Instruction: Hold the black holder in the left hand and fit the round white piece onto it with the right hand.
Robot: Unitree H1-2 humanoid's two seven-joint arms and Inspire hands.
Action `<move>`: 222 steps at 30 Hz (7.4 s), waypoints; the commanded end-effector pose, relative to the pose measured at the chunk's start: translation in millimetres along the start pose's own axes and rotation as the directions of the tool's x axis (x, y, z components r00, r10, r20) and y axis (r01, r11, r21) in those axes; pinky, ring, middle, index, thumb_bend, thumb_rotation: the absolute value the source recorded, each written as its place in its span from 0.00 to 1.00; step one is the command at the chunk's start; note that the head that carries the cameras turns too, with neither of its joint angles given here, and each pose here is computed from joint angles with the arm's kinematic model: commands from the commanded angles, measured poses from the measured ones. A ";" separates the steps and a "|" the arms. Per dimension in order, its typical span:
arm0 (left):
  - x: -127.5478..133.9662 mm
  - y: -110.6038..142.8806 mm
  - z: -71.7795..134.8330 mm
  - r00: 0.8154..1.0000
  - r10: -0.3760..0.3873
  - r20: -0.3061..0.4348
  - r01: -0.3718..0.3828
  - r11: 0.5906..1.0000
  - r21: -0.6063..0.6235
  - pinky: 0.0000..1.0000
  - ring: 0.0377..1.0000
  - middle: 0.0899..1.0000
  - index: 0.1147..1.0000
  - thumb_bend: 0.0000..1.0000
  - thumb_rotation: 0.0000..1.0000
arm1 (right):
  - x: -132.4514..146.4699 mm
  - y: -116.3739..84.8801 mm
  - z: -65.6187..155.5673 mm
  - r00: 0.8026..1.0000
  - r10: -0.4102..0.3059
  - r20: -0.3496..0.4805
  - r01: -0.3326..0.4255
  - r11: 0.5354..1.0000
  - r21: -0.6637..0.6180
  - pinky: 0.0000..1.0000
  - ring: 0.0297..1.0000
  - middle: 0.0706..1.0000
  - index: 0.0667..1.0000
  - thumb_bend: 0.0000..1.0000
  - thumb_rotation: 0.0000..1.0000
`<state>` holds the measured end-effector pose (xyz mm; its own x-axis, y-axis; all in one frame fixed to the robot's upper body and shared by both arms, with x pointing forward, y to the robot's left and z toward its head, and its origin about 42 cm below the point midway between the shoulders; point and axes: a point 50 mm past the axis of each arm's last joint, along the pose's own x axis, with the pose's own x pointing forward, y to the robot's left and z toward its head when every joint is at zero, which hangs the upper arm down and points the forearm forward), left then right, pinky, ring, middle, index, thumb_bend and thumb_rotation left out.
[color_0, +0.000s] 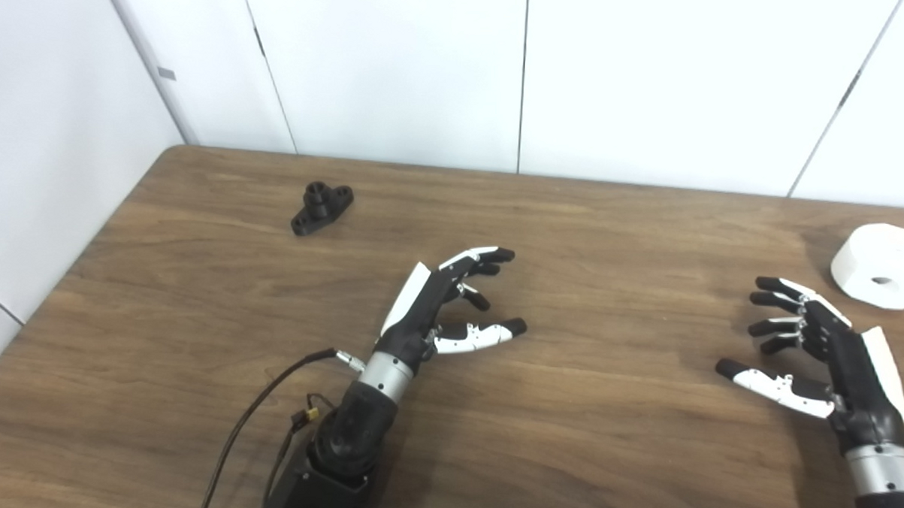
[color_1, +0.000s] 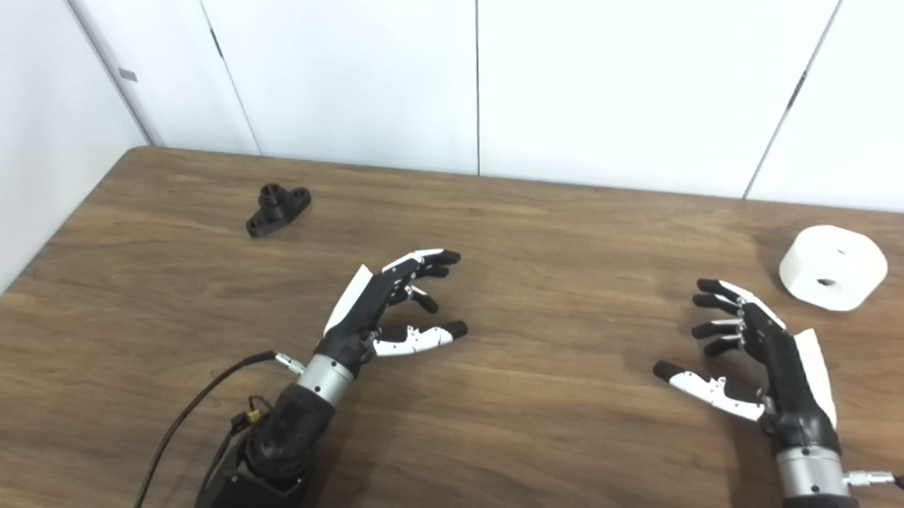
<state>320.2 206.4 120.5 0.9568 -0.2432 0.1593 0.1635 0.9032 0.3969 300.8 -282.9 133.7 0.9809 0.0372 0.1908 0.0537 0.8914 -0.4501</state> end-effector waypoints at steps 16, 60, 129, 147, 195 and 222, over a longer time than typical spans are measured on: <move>8.3 2.2 9.3 0.998 0.008 0.064 -0.007 1.000 -0.019 0.57 0.71 0.76 0.72 0.70 0.05 | 4.1 -12.6 8.6 0.999 -0.027 0.036 0.026 1.000 0.015 0.50 0.60 0.72 0.75 0.67 0.18; 21.9 132.9 43.9 0.930 0.329 0.164 -0.368 0.806 0.465 0.75 0.88 0.87 0.70 0.75 0.12 | 9.5 -21.1 12.6 0.998 -0.031 0.058 0.030 0.999 0.021 0.48 0.58 0.72 0.75 0.64 0.08; 69.6 205.8 -37.1 0.796 0.597 -0.105 -0.336 0.579 0.742 1.00 1.00 1.00 0.63 0.86 0.30 | -0.2 -38.9 28.4 0.999 -0.035 0.032 0.035 0.999 -0.004 0.46 0.56 0.72 0.74 0.60 0.04; 84.9 193.3 -62.9 0.796 0.579 -0.177 -0.330 0.660 0.675 1.00 1.00 1.00 0.64 0.85 0.33 | -4.0 -44.0 35.3 0.999 -0.037 0.030 0.038 0.999 -0.031 0.46 0.56 0.71 0.74 0.59 0.04; 66.2 158.0 -92.4 0.806 0.525 -0.275 -0.248 0.720 0.649 0.99 0.99 0.88 0.42 0.52 0.06 | -2.6 -62.7 39.8 0.997 -0.038 0.071 0.042 0.998 -0.053 0.45 0.55 0.72 0.73 0.56 0.00; 50.7 33.6 -52.7 0.978 -0.205 -0.034 0.193 0.841 0.506 0.86 1.00 0.91 0.42 0.53 0.06 | 5.8 -55.7 49.0 0.994 -0.047 0.098 0.054 0.996 -0.076 0.46 0.54 0.70 0.73 0.59 0.15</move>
<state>403.3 269.2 115.0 0.9474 -0.3001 0.1114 0.0822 0.5644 0.8214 286.9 -309.3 182.2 0.9788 0.0201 0.2040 0.0861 0.8628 -0.4982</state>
